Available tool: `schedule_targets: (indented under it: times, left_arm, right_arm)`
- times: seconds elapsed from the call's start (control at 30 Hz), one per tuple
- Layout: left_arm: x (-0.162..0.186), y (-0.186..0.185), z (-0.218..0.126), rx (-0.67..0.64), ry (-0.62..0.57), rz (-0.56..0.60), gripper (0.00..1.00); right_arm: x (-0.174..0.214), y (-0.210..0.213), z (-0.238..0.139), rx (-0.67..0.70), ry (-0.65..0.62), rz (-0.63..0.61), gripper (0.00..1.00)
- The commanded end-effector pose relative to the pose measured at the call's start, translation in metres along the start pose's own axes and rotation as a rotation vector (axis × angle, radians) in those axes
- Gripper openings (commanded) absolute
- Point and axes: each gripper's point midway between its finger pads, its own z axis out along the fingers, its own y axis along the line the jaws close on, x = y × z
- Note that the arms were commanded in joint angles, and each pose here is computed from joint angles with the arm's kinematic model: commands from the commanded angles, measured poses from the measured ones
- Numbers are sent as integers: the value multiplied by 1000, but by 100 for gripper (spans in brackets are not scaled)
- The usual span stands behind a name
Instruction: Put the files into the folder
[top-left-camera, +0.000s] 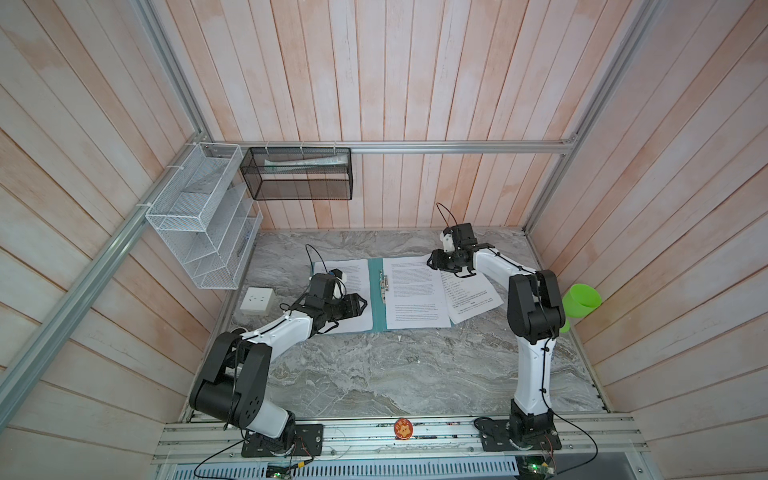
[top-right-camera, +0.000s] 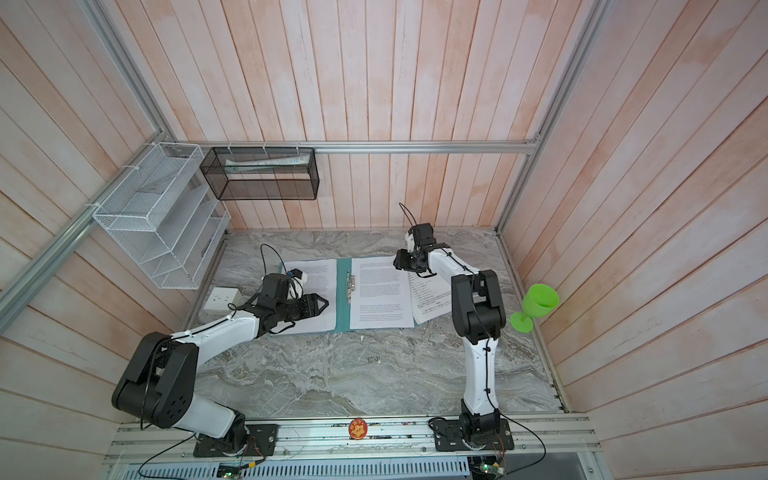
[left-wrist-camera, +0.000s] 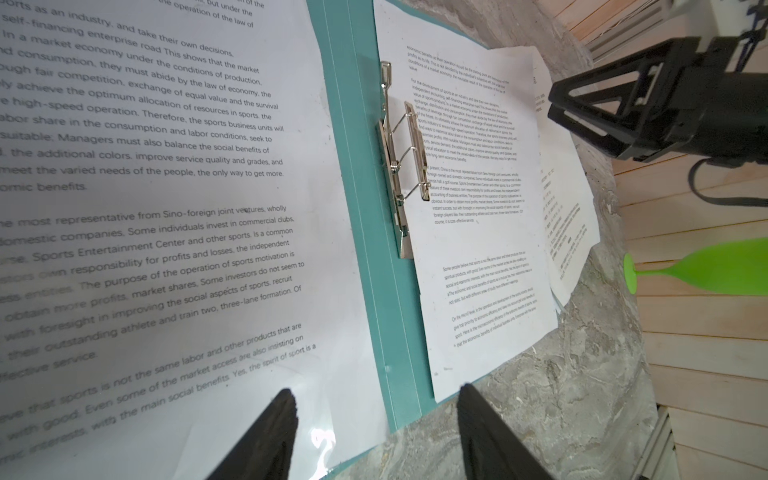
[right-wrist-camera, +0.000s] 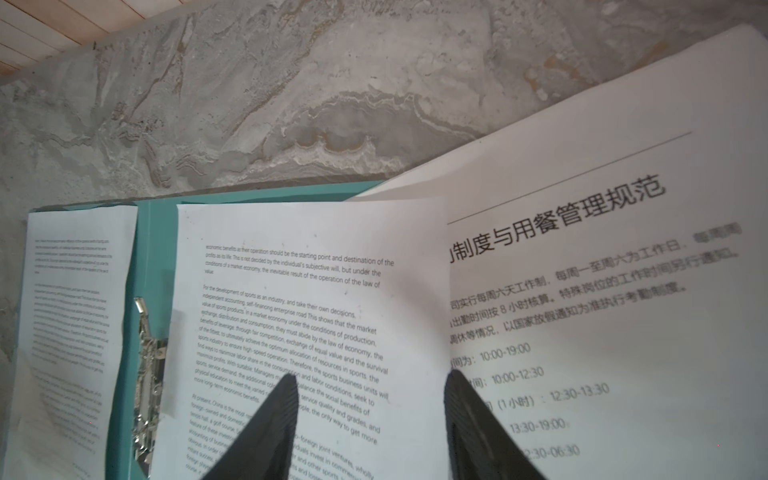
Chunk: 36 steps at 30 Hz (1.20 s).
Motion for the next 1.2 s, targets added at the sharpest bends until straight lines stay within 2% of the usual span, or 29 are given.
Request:
schedule_targets:
  times: [0.0, 0.13, 0.5, 0.87, 1.03, 1.17]
  left_arm:
    - [-16, -9, 1, 30, -31, 32, 64]
    - [-17, -8, 3, 27, -27, 33, 64]
    - [-16, -6, 8, 21, -14, 29, 64]
    - [-11, -1, 8, 7, -8, 19, 64]
    - [-12, 3, 5, -2, -15, 16, 64]
    - [-16, 2, 3, 4, -28, 26, 64]
  right_arm:
    - [2, -17, 8, 86, 24, 6, 55]
    - [3, -19, 12, 117, 25, -8, 55]
    - [1, -1, 26, 40, 38, -10, 55]
    - [-5, 13, 35, 26, 47, -19, 54]
    - [-21, 7, 9, 31, -11, -6, 56]
    - [-41, -29, -27, 64, -48, -27, 56]
